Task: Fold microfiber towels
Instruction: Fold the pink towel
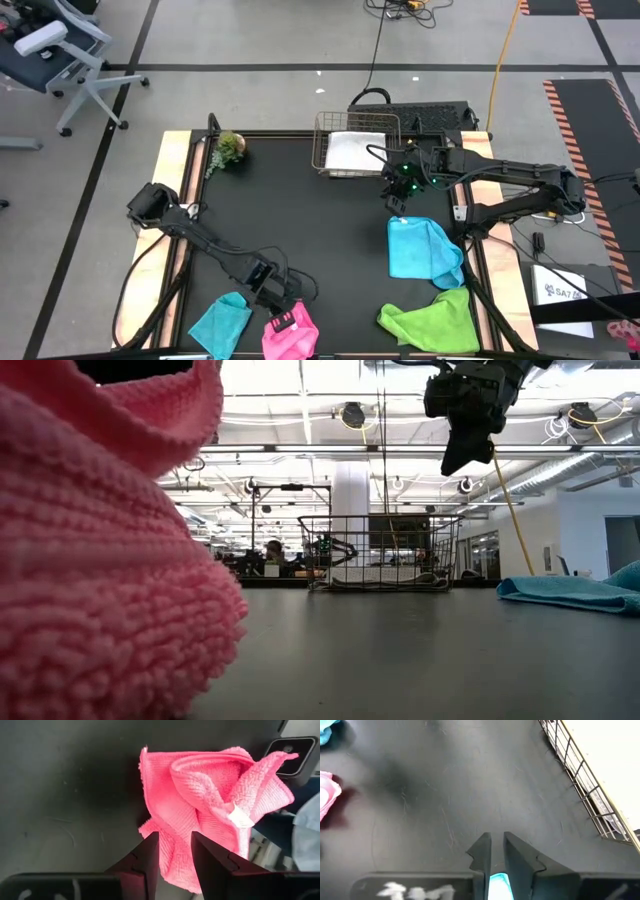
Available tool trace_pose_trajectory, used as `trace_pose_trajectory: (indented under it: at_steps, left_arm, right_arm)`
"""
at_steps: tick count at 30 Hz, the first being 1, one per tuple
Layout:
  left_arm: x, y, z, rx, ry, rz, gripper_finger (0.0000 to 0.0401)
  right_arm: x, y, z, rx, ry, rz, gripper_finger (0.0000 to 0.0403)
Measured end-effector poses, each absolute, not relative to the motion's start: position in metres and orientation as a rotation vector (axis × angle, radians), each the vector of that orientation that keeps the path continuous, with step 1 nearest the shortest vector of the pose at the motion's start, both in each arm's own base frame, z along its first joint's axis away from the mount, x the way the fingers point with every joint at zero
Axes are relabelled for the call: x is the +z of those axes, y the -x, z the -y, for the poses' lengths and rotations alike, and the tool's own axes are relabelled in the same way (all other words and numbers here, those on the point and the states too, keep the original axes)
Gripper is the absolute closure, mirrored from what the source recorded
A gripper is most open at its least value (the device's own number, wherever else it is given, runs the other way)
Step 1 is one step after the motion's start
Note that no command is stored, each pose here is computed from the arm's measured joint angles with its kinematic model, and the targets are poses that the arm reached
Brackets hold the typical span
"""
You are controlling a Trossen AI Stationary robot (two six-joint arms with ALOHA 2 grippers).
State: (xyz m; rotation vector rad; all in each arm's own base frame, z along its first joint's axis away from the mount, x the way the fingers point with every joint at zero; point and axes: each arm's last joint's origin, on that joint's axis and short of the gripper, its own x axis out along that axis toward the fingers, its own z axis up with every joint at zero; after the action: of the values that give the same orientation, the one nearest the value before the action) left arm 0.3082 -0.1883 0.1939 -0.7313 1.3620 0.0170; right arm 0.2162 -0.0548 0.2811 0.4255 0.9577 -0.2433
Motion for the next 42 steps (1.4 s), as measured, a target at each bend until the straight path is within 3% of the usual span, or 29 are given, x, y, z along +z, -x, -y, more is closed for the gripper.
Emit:
trace_pose_trajectory:
  at_steps: [11, 22, 27, 36, 42]
  left_arm:
    - [0.195, -0.311, 0.183, -0.045, 0.77, -1.412, 0.0282]
    - [0.193, -0.313, 0.183, 0.075, 0.885, -1.412, 0.0169]
    - [0.193, -0.307, 0.191, 0.089, 0.913, -1.434, 0.0152]
    - [0.184, -0.309, 0.206, 0.118, 0.967, -1.402, 0.0195]
    - [0.188, -0.314, 0.209, 0.09, 1.0, -1.323, 0.0286]
  right_arm:
    - [0.281, -0.216, 0.055, -0.236, -0.416, -0.959, 0.0358]
    - [0.28, -0.215, 0.054, -0.2, -0.35, -0.977, 0.0358]
    - [0.28, -0.215, 0.055, -0.192, -0.332, -0.978, 0.0358]
    - [0.281, -0.216, 0.055, -0.194, -0.33, -0.971, 0.0358]
    - [0.281, -0.216, 0.055, -0.196, -0.327, -0.965, 0.0358]
